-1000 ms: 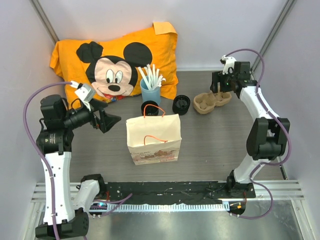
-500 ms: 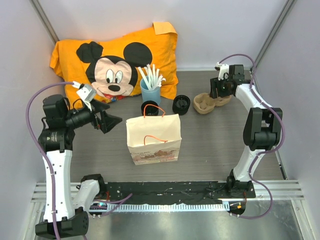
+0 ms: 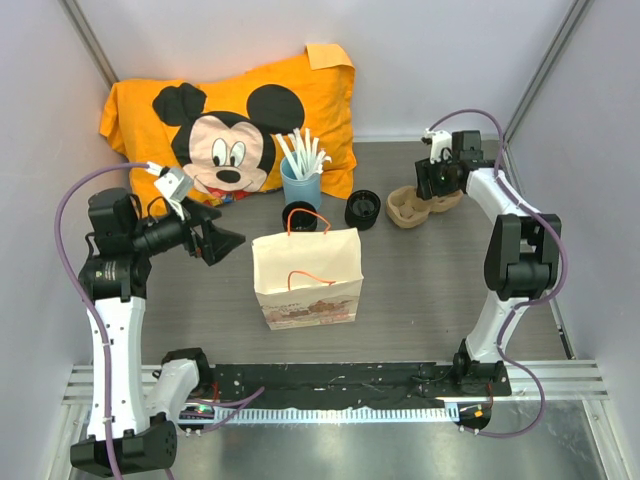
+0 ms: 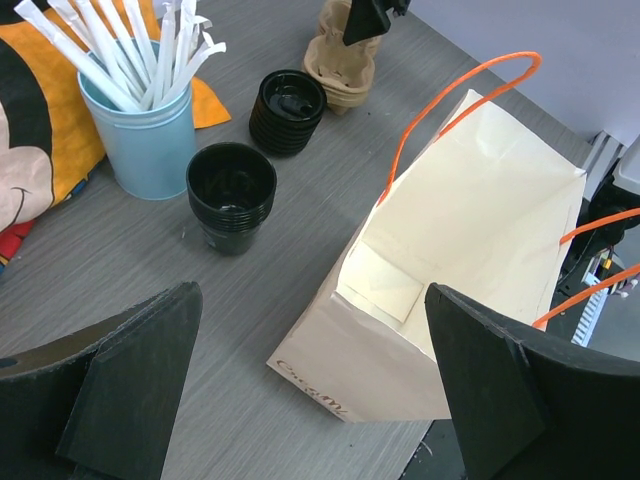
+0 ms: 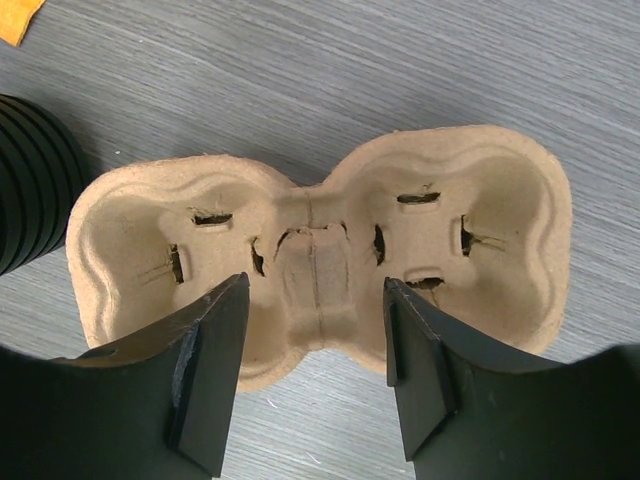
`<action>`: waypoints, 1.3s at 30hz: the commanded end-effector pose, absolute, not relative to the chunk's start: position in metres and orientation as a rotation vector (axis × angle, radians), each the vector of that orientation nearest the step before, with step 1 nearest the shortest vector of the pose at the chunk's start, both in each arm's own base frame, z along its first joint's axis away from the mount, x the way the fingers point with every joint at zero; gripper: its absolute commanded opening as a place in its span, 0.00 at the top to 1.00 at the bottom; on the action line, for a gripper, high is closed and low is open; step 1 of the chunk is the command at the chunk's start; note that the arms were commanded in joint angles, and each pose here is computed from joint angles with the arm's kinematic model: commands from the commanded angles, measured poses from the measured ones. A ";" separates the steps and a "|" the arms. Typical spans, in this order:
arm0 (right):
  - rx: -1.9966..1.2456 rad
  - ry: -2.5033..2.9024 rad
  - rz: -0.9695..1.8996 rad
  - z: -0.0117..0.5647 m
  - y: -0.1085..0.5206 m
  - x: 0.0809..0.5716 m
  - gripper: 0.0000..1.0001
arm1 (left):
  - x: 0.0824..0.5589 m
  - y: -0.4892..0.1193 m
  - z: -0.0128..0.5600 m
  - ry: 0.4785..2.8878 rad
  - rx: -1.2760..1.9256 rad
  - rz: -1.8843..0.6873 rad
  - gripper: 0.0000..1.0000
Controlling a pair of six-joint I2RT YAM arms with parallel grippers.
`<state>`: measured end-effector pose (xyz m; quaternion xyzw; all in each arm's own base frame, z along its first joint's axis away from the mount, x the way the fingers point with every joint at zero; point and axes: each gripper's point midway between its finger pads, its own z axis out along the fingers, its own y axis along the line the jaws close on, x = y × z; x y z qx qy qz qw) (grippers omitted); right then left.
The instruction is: Pack the takeout coffee
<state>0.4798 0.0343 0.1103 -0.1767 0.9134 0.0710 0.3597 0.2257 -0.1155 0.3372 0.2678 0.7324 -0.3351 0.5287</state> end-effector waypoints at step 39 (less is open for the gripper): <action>-0.502 2.270 0.085 0.127 0.040 0.482 0.47 | 0.225 -0.118 0.342 1.705 0.649 -0.821 0.01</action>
